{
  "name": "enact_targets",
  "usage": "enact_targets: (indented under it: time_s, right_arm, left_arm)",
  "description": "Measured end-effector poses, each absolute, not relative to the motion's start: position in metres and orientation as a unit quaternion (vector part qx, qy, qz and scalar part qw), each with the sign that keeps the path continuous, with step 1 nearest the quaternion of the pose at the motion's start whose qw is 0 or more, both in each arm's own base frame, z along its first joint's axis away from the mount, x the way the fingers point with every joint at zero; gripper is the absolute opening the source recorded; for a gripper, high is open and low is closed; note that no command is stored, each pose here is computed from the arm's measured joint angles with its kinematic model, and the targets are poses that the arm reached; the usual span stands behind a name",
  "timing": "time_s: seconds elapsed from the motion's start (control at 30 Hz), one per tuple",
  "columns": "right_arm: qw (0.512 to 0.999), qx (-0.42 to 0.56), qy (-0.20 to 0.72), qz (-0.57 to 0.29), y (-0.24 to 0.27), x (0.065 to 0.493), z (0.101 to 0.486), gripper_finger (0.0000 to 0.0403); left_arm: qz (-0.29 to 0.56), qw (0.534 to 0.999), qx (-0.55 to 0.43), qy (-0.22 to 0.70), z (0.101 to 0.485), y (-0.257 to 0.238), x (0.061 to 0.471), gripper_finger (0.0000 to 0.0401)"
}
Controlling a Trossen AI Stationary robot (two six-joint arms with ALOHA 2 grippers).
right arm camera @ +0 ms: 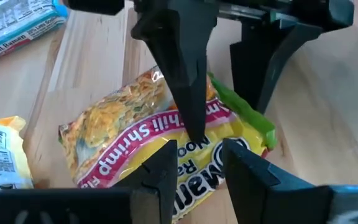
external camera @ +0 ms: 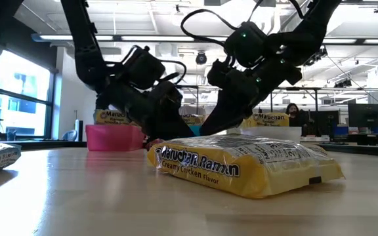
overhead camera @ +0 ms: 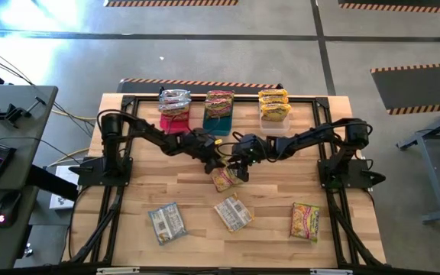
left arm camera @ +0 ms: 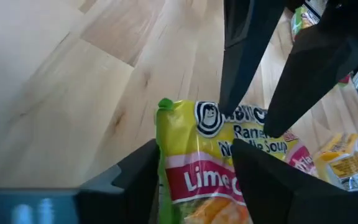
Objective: Sort Maruchan noodles
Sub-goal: Put the top green noodle pack into the blue bin
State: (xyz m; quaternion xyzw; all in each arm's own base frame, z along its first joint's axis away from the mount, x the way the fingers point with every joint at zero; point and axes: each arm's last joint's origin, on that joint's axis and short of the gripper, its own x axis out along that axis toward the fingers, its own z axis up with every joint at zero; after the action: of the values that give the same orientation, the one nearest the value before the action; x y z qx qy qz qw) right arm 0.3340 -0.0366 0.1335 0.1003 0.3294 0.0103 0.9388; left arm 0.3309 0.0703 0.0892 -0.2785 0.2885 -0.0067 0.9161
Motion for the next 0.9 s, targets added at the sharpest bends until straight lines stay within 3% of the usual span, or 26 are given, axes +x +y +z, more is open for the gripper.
enact_targets:
  time_s: [0.33, 0.47, 0.6, 0.77, 0.9]
  right_arm:
    - [0.917, 0.131, 0.377, -0.018, -0.035, 0.307, 0.169, 0.0108]
    - [0.900, 0.202, 0.385, -0.033, -0.034, 0.301, 0.174, 0.0116]
    - [0.887, 0.247, 0.388, -0.031, -0.026, 0.304, 0.171, 0.0155]
    - [0.901, 0.264, 0.342, -0.032, -0.019, 0.311, 0.178, 0.0222]
    - [0.919, 0.257, 0.293, -0.050, -0.017, 0.318, 0.184, 0.0242]
  left_arm:
    - [-0.039, 0.923, -0.254, 0.286, 0.089, 0.068, 0.332, 0.0012]
    - [-0.052, 0.926, -0.247, 0.280, 0.095, 0.067, 0.331, 0.0014]
    - [-0.057, 0.940, -0.220, 0.256, 0.115, 0.067, 0.330, 0.0003]
    - [-0.044, 0.956, -0.186, 0.221, 0.142, 0.063, 0.318, 0.0001]
    - [-0.031, 0.966, -0.171, 0.190, 0.163, 0.060, 0.305, 0.0000]
